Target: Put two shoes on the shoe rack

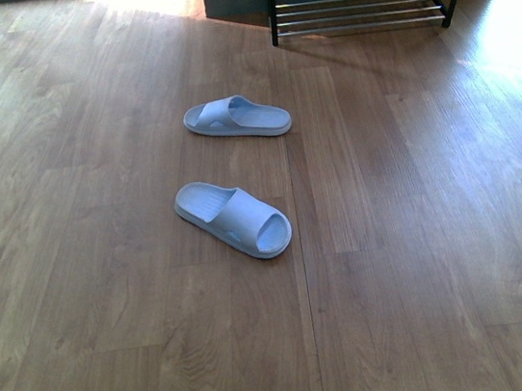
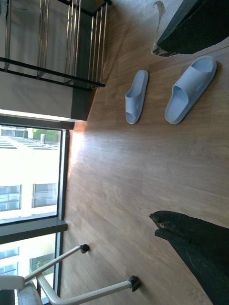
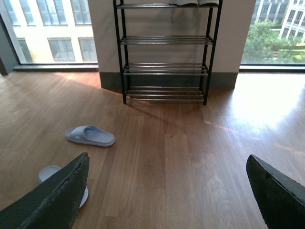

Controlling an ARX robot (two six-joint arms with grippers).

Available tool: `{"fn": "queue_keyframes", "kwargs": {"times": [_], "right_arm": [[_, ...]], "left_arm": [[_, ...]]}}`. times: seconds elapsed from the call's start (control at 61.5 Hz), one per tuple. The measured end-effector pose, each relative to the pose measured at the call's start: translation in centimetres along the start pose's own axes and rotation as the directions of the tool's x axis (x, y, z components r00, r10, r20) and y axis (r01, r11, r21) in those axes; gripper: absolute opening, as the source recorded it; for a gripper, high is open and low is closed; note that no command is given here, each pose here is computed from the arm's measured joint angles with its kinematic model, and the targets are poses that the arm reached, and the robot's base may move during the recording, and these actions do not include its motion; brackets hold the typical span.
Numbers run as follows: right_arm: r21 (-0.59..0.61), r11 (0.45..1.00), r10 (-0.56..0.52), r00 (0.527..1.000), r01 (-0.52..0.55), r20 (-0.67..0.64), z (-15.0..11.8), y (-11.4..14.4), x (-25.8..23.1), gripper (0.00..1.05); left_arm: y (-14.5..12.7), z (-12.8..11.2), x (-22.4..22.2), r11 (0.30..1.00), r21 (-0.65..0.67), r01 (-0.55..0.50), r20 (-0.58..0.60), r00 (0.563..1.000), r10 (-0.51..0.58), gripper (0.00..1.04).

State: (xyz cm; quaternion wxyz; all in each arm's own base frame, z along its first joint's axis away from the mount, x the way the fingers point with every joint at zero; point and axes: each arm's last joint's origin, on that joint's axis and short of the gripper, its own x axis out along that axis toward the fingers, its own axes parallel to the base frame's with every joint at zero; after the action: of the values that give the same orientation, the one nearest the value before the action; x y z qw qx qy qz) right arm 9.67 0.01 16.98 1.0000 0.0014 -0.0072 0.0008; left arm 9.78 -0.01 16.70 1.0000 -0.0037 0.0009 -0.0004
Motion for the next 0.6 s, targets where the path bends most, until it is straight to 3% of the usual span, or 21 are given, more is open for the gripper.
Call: {"fn": "queue_keyframes", "kwargs": {"times": [0.602], "right_arm": [[0.000,1.000,-0.003,1.000,0.003,0.000,0.00,-0.01,0.00,0.96]], "left_arm": [[0.00,0.00,0.00,1.000,0.000,0.001,0.000,1.000,-0.001,0.95]]}}
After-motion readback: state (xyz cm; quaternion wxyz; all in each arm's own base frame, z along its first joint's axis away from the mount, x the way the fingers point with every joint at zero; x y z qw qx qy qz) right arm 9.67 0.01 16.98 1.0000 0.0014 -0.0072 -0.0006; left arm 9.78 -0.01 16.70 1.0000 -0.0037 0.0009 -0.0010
